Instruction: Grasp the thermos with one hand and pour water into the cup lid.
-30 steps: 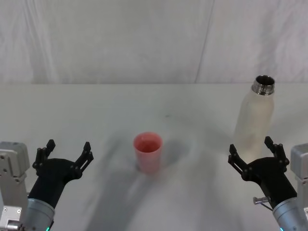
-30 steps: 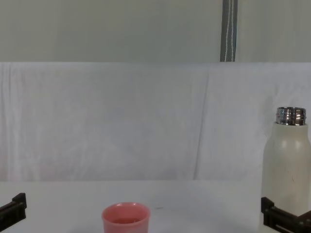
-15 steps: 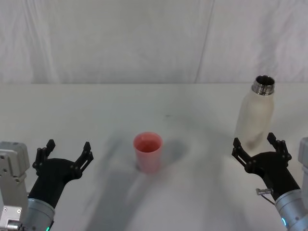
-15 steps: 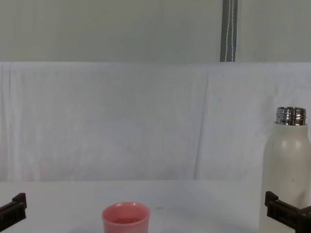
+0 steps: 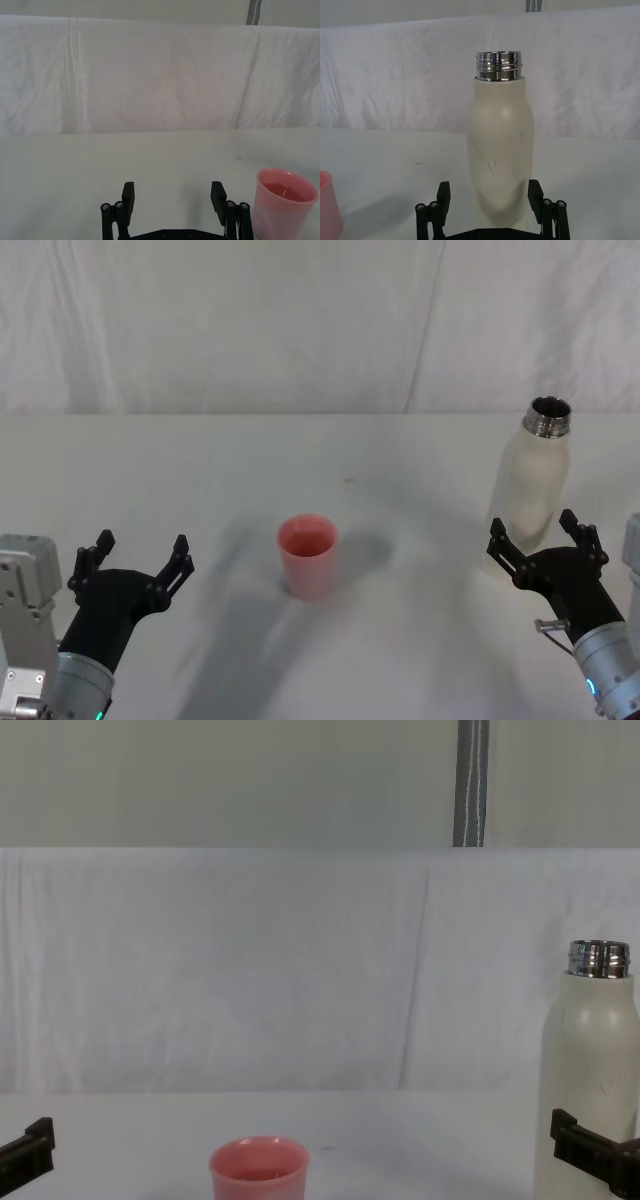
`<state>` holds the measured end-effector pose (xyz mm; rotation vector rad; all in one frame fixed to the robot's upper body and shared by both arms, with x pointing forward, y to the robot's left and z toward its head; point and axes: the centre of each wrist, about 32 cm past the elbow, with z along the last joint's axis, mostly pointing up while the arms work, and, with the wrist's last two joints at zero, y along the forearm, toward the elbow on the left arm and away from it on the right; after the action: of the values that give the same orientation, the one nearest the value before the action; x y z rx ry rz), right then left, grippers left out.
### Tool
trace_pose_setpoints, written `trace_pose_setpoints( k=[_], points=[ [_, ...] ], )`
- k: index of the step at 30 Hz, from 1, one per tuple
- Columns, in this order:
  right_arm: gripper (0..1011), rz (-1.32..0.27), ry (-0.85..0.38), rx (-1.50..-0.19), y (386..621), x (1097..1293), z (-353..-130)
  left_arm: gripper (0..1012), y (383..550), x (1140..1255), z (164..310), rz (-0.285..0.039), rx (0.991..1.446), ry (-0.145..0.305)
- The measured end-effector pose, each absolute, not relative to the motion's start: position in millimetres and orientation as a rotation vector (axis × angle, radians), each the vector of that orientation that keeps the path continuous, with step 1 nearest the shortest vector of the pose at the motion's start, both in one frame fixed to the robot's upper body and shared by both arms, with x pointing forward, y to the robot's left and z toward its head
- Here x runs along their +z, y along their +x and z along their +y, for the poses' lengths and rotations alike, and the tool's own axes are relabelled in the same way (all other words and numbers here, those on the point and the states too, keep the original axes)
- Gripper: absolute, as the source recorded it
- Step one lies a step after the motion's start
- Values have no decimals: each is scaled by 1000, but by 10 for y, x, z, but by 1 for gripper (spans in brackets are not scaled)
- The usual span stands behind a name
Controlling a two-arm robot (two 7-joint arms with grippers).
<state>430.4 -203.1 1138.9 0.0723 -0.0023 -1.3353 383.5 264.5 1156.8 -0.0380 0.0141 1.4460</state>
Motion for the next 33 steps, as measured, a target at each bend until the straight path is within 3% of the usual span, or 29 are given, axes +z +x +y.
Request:
trace_pose_setpoints(
  k=[33],
  points=[
    [1002, -14, 41, -1324, 4634, 11368, -2099, 1001, 3835, 11568, 2645, 14, 1446, -38]
  ],
)
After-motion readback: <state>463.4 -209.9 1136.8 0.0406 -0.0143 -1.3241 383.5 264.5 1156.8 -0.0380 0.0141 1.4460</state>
